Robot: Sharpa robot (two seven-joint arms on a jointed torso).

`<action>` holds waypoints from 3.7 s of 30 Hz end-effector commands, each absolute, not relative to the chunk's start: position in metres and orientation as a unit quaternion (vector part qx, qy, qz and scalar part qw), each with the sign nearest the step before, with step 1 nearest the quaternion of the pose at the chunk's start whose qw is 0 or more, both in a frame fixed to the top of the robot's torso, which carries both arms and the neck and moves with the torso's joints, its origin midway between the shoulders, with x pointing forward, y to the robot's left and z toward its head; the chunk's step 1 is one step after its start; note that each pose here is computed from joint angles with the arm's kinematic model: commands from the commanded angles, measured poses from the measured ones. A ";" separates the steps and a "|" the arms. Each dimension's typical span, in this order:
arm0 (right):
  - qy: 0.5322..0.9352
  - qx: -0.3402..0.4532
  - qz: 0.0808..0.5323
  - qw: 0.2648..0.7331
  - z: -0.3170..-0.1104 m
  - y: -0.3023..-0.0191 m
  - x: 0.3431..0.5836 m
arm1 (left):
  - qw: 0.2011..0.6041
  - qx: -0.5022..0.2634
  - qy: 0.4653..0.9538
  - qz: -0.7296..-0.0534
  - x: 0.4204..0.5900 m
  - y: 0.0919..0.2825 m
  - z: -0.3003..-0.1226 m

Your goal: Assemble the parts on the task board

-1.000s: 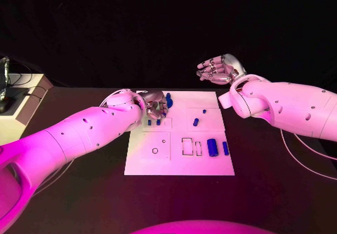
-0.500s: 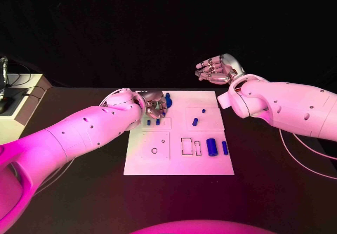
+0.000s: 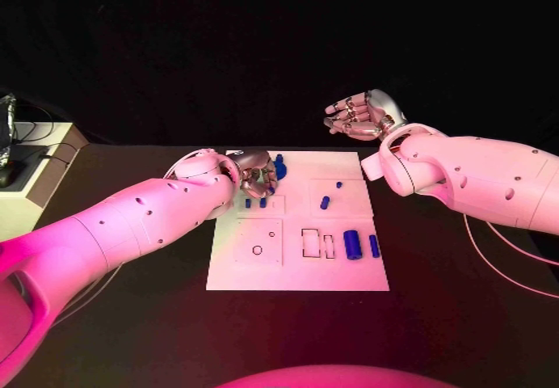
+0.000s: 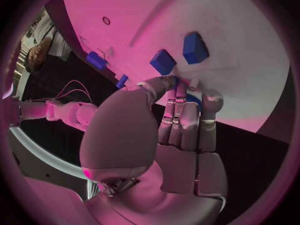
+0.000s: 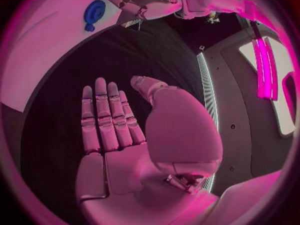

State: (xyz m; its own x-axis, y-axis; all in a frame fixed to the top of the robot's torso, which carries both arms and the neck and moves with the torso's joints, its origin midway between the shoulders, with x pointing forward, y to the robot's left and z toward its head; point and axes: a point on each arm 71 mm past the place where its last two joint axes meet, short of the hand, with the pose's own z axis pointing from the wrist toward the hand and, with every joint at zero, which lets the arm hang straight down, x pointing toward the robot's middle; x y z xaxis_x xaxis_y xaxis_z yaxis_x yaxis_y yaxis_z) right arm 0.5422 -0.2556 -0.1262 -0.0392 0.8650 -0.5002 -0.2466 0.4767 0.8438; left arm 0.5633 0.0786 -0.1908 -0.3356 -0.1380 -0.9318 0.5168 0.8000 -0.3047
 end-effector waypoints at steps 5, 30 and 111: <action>0.576 0.260 0.440 0.638 -0.125 -0.255 0.542 | 0.579 0.102 0.740 -0.326 0.559 0.083 -0.180; 0.576 0.261 0.437 0.639 -0.126 -0.261 0.541 | 0.570 0.075 0.758 -0.308 0.561 0.120 -0.172; 0.575 0.260 0.438 0.640 -0.126 -0.259 0.542 | 0.549 0.079 0.783 -0.283 0.564 0.110 -0.191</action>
